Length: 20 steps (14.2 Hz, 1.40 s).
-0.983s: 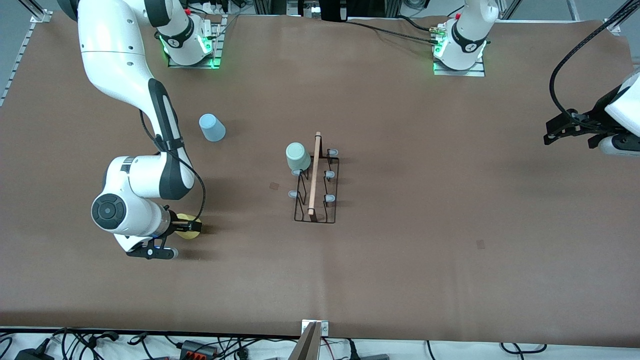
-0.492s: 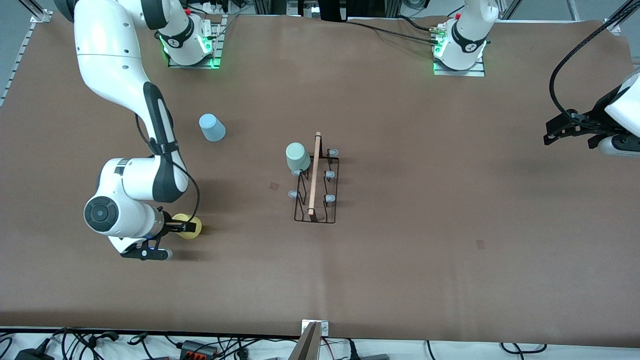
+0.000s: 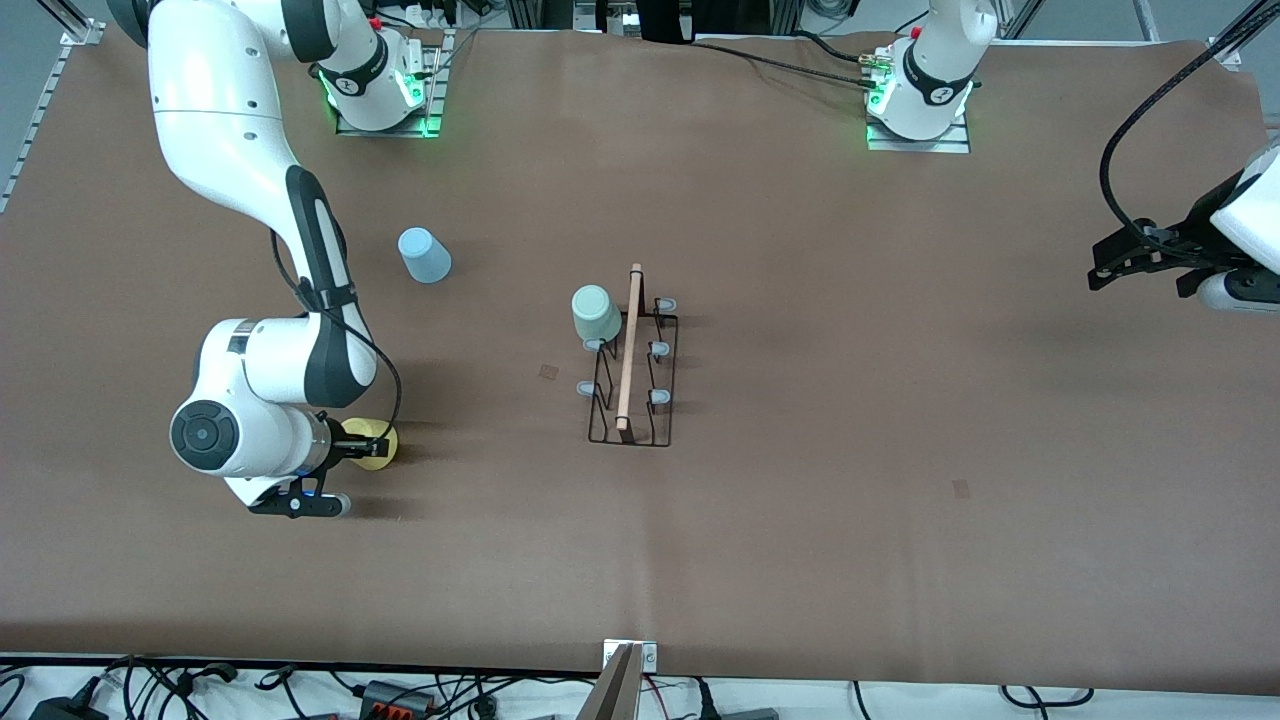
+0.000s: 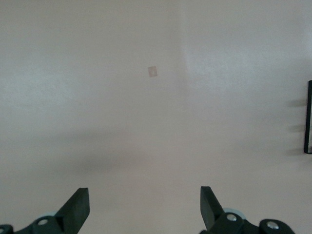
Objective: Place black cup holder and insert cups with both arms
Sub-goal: 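Carry the yellow cup with the right gripper onto a rack peg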
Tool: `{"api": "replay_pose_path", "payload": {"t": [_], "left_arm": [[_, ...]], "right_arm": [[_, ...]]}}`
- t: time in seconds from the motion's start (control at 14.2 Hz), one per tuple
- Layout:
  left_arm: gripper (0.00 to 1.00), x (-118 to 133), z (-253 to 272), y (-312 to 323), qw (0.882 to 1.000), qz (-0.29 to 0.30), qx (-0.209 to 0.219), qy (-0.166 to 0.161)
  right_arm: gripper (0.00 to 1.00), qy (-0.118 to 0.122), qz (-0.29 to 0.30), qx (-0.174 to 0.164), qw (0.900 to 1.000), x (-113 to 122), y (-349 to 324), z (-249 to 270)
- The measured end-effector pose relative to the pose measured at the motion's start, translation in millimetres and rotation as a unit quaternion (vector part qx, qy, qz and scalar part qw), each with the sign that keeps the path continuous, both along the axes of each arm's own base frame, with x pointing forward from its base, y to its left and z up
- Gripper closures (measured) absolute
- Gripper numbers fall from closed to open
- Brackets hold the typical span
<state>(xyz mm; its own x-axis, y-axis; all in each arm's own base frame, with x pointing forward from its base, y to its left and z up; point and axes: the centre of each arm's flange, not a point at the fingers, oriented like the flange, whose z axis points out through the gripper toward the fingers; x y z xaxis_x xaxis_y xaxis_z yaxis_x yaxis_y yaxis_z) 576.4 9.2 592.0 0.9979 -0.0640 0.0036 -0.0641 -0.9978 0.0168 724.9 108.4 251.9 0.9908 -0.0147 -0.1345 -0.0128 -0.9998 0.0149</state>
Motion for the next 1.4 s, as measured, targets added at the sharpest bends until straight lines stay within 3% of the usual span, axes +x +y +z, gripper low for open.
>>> {"api": "replay_pose_path", "payload": {"t": [0.21, 0.35, 0.77, 1.4], "left_arm": [[0.00, 0.1, -0.1, 0.3, 1.000, 0.000, 0.000, 0.000], [0.00, 0.2, -0.3, 0.7, 1.000, 0.001, 0.000, 0.000], [0.00, 0.8, -1.7, 2.2, 1.000, 0.002, 0.000, 0.001], [0.00, 1.1, -2.5, 3.7, 1.000, 0.003, 0.000, 0.002]], "right_arm": [[0.33, -0.029, 0.037, 0.027, 0.999, 9.9, 52.7, 73.1], [0.33, -0.048, 0.046, 0.054, 0.996, 4.0, 105.6, 103.3], [0.33, -0.041, -0.008, 0.067, 0.997, -49.6, 248.0, 112.1], [0.33, -0.040, -0.071, 0.066, 0.994, -80.7, 304.2, 120.9]]}}
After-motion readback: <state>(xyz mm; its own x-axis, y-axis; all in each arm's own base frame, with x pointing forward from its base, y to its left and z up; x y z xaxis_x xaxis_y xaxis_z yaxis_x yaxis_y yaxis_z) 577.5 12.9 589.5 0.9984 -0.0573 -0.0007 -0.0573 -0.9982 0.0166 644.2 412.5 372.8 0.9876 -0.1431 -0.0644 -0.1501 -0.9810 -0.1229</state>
